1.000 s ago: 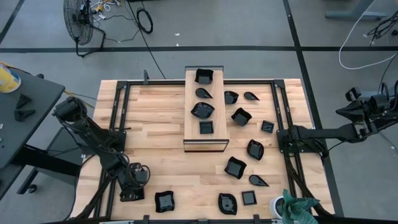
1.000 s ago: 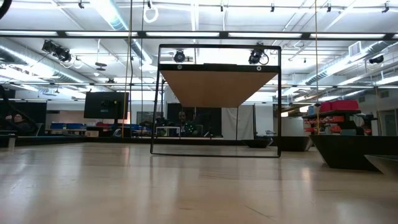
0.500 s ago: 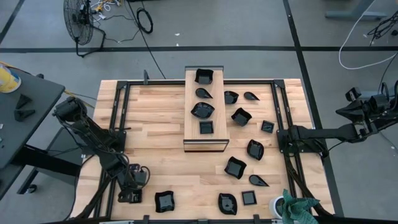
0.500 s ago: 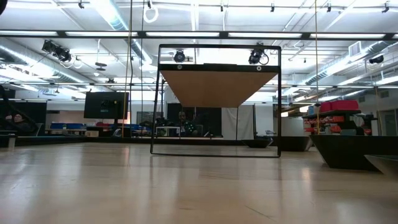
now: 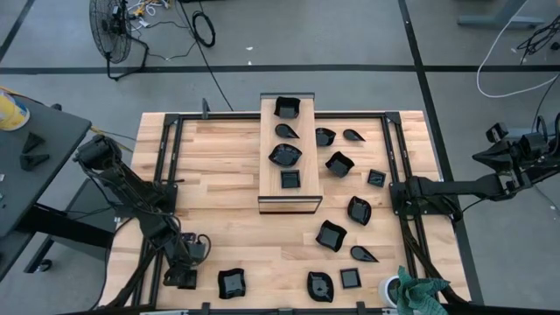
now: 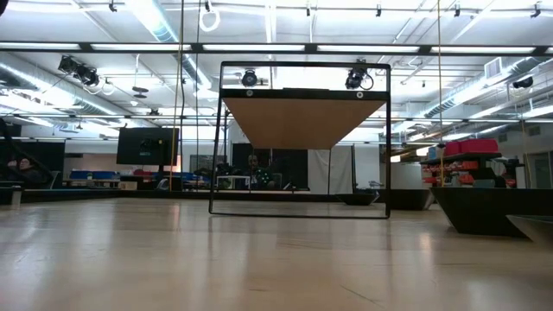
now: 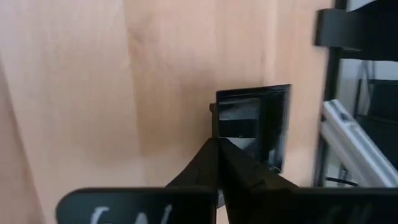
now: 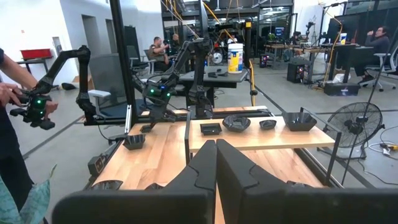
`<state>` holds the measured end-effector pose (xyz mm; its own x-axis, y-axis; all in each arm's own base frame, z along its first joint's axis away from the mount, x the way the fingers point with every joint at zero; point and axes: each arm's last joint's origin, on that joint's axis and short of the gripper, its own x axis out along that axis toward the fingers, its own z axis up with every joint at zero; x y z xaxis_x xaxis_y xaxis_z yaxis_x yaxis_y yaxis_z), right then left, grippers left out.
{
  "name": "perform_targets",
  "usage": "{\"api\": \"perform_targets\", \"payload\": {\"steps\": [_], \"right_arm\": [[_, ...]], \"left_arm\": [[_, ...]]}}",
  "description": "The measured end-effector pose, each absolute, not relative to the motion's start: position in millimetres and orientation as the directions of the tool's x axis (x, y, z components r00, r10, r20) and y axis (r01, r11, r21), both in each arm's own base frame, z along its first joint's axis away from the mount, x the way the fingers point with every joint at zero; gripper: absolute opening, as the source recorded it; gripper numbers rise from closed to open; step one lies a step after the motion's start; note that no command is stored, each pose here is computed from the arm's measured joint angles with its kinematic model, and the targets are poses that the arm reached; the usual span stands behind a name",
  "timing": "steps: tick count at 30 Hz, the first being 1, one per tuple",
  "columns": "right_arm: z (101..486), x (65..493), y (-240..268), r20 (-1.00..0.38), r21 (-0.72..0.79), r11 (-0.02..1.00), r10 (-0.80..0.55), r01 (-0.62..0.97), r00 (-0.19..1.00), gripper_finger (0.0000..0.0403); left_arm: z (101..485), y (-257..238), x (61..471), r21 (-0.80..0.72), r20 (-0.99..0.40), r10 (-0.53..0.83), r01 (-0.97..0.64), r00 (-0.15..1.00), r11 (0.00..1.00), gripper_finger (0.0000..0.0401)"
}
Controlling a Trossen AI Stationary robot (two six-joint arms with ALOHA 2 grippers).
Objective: Pick & Place Mini shaped plates
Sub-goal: Stack the square plate on top of the square plate on the shelf
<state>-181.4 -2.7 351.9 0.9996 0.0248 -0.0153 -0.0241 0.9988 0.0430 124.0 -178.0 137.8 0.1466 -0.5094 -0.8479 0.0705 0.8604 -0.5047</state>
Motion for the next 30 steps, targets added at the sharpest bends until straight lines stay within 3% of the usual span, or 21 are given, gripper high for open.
{"api": "perform_targets", "payload": {"steps": [14, 21, 30], "right_arm": [[351.9, -181.4, -2.7, -0.015, 0.043, 0.999, 0.025, -0.024, 1.000, 0.0010], [351.9, -181.4, -2.7, -0.015, 0.043, 0.999, 0.025, -0.024, 1.000, 0.0010], [351.9, -181.4, -2.7, -0.015, 0.043, 0.999, 0.025, -0.024, 1.000, 0.0010]], "left_arm": [[171.2, -166.1, 131.0, -0.651, -0.729, -0.645, 0.060, 0.231, 0.757, 0.0005], [199.9, -148.4, 146.0, -0.695, -0.645, -0.646, 0.039, 0.408, 0.718, 0.0004], [227.9, -119.2, 176.7, -0.683, -0.570, -0.494, -0.045, 0.656, 0.729, 0.0004]]}}
